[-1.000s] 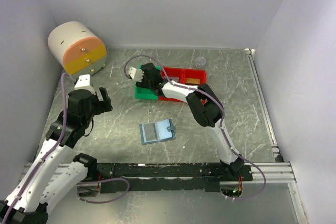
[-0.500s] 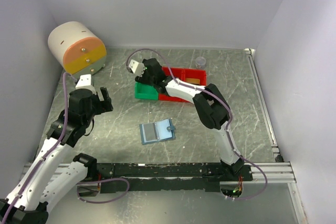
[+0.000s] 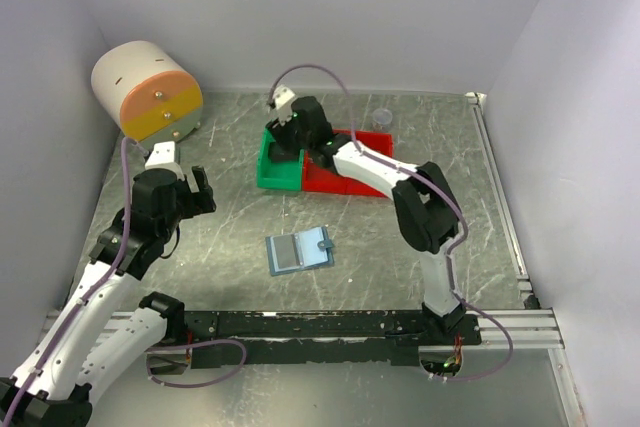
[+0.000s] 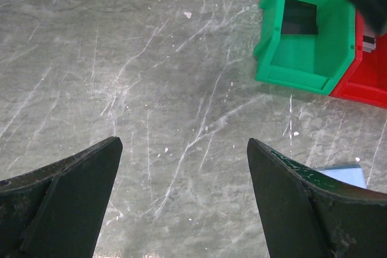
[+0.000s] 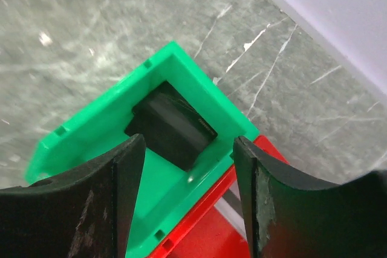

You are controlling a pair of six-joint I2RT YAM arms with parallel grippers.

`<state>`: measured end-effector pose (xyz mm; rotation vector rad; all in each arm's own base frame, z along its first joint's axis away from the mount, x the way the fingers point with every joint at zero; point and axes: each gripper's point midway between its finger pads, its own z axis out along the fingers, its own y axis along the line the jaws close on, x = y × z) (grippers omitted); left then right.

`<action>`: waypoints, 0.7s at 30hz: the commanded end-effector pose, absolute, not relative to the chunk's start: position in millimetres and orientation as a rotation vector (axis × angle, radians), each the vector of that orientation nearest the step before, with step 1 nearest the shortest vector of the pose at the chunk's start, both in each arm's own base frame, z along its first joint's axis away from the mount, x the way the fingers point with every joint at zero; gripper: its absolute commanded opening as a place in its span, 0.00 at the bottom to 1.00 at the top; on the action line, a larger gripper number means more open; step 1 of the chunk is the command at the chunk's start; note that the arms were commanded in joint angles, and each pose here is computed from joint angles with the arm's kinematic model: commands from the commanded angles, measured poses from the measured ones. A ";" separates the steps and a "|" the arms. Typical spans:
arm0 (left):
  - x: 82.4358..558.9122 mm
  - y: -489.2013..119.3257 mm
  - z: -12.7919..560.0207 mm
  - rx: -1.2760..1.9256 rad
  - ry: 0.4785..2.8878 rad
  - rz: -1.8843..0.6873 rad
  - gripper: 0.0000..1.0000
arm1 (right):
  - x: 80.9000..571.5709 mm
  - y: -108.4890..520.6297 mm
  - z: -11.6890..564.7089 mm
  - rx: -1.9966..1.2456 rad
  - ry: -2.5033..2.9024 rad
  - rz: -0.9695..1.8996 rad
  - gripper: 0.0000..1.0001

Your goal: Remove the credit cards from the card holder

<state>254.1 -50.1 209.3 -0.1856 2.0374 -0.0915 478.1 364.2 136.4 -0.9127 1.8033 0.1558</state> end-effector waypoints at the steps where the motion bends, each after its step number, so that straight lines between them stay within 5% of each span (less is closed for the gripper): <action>1: 257.1 -52.7 213.6 -0.166 2.024 -0.108 0.97 | 455.1 375.2 154.8 -0.681 1.952 0.477 0.55; 5: 257.3 -52.7 213.1 -0.167 2.029 -0.105 0.97 | 441.7 386.3 127.3 -0.636 2.126 0.580 0.41; 9: 257.3 -52.0 212.1 -0.171 2.034 -0.100 0.96 | 439.3 389.4 101.5 -0.584 2.248 0.581 0.12; 21: 257.7 -52.3 211.8 -0.169 2.037 -0.099 0.96 | 451.3 393.2 51.5 -0.571 2.375 0.285 0.00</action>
